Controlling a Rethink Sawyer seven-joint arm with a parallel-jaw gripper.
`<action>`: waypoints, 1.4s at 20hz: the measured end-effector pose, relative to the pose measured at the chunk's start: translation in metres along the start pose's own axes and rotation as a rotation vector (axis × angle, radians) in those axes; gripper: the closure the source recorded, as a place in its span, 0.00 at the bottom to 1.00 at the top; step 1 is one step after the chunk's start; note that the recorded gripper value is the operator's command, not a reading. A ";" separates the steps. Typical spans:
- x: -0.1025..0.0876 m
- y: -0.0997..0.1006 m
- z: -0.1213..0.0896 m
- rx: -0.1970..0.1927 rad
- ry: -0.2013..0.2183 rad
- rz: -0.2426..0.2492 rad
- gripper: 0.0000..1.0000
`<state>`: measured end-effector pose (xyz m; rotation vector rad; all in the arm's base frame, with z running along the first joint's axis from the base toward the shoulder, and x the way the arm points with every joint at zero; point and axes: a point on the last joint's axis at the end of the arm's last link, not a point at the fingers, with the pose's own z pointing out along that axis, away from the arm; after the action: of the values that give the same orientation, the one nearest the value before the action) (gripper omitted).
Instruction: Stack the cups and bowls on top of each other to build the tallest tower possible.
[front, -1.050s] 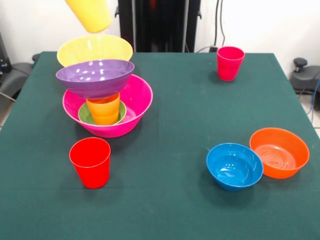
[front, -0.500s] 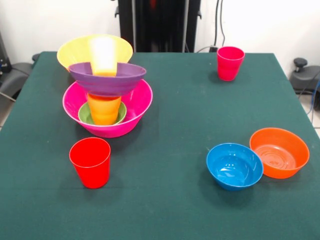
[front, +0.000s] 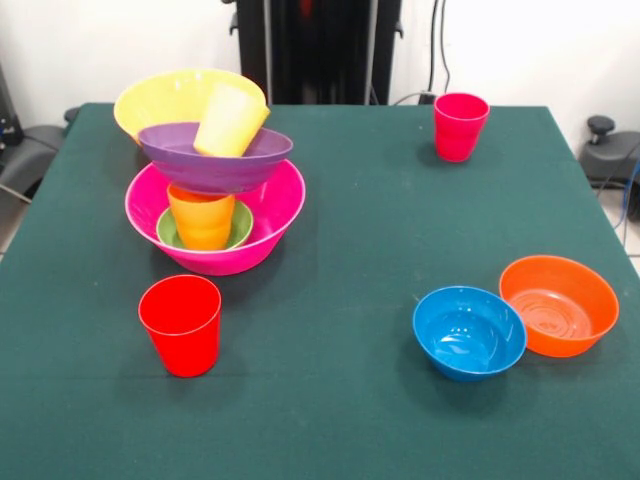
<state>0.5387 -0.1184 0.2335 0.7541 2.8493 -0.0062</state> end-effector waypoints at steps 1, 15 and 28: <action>0.002 0.004 0.001 -0.002 0.004 -0.006 0.00; 0.042 0.157 0.058 -0.075 -0.047 -0.277 0.00; 0.044 0.267 0.074 -0.080 -0.125 -0.294 0.00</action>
<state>0.6462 0.1318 0.1650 0.3034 2.7928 0.0183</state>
